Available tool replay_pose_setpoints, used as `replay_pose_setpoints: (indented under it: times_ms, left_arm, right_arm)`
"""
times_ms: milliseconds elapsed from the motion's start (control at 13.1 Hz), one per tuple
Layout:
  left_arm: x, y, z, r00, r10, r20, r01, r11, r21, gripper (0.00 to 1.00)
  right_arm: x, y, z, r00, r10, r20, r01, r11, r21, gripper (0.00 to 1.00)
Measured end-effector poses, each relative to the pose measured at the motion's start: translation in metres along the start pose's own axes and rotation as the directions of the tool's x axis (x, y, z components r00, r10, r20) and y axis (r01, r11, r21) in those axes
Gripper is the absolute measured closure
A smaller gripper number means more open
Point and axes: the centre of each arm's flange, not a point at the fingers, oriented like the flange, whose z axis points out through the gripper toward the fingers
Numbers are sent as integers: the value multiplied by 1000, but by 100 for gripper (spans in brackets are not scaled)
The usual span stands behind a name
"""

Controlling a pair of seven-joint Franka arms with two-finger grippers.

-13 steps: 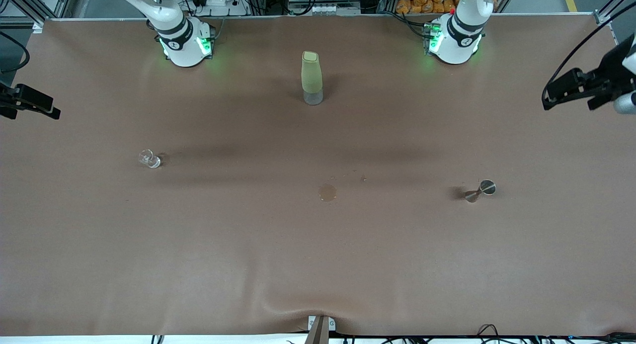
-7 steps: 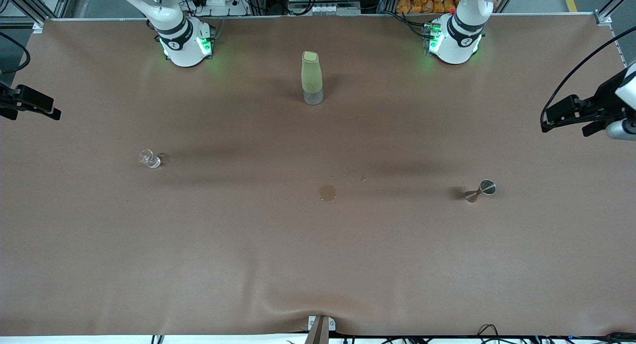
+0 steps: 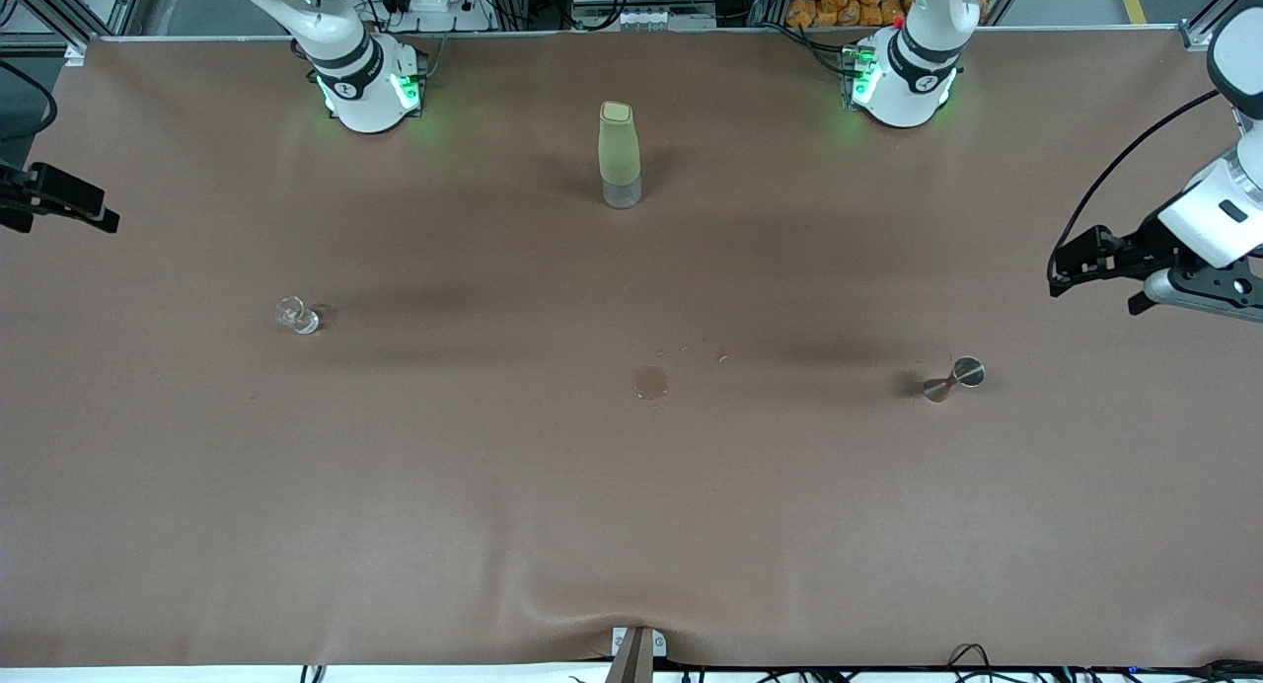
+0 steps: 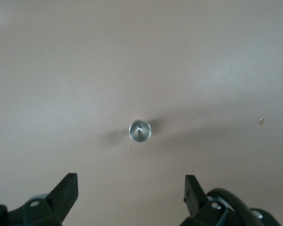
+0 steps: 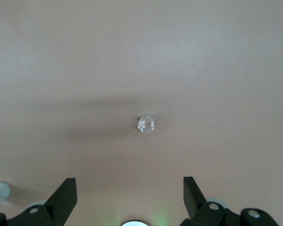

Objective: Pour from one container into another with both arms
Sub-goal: 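Reach the left gripper down to the metal jigger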

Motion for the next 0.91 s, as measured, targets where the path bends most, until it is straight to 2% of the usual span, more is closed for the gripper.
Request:
replay_pose_setpoints:
  times_ms: [152, 381, 533, 686, 838, 915]
  left_arm:
    - [-15, -34, 12, 995, 83, -52, -87, 991, -98, 0]
    - [-41, -84, 52, 965, 204, -166, -241, 939, -244, 0]
    - [-54, -107, 88, 937, 274, -219, -330, 898, -289, 0]
    - [-63, -126, 121, 907, 322, -273, -401, 858, -320, 0]
    - [-75, -146, 151, 864, 374, -336, -480, 813, -329, 0]
    - [-81, -155, 165, 840, 396, -372, -517, 791, -326, 0]
  right_arm:
    - [-9, 10, -8, 1000, -26, 2, 26, 1000, 2, 0]
    - [-26, 35, -19, 997, -76, 2, 76, 997, 8, 0]
    - [-35, 53, -22, 997, -82, -3, 82, 997, 13, 0]
    - [-42, 68, -20, 987, -159, -1, 159, 987, 19, 0]
    - [-46, 89, -9, 955, -298, 7, 297, 954, 33, 0]
    - [-47, 100, -3, 923, -385, 6, 385, 922, 40, 0]
